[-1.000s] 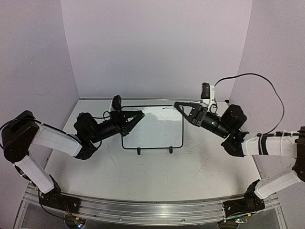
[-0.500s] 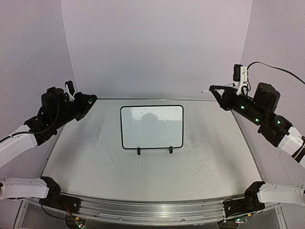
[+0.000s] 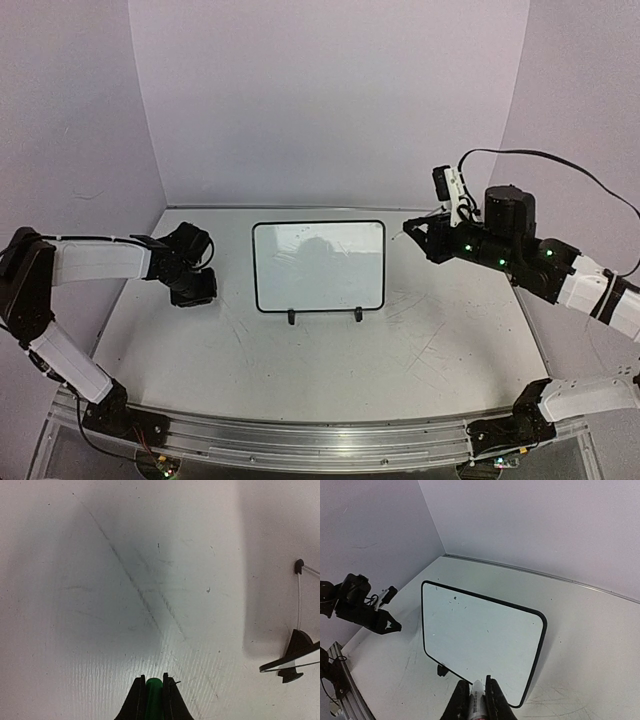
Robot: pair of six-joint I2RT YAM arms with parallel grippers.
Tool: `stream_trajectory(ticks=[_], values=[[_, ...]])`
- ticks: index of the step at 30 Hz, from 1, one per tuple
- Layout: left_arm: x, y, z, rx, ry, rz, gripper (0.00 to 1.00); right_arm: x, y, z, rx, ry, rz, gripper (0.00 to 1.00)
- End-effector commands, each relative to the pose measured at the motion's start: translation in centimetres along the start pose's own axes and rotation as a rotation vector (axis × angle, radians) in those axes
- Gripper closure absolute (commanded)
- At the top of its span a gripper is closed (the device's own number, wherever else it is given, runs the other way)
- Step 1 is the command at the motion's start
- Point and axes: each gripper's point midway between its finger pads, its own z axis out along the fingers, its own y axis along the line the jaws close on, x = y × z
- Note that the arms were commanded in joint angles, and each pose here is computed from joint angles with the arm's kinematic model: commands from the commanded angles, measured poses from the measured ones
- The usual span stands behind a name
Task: Write a sentence on the whiteboard
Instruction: Place the pen cap at the center of the board.
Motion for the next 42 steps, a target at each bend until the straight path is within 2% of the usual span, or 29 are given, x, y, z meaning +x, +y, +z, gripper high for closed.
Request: stream_trajectory(ticks=[1,7,17,24,31,37,42], values=[[-0.5,-0.2,1.1,-0.015,0.041,0.067,1.0,-1.8,0.4,-0.9,-0.009,-0.084,-0.013,1.0],[-0.8,1.4,2.1,-0.078,-0.026,0.067,1.0,-1.5,0.3,-1.1,-0.007,-0.102,-0.008,1.0],[1.7,3.1,5.1,-0.16,0.08,0.105,0.98,-0.9,0.5,-0.5,-0.026,-0.093,0.001,1.0],[1.6,2.9,5.1,-0.164,0.092,0.117,0.82,-0.6,0.4,-0.4,-0.029,-0.09,0.008,1.0],[1.5,2.7,5.0,-0.157,0.095,0.121,0.78,-0.3,0.5,-0.3,-0.034,-0.085,0.01,1.0],[1.0,2.5,4.5,-0.15,0.074,0.121,0.7,-0.1,0.5,-0.1,-0.04,-0.082,0.01,1.0],[-0.4,1.5,3.1,-0.114,0.033,0.117,0.58,0.1,0.6,0.0,-0.043,-0.078,0.009,1.0]])
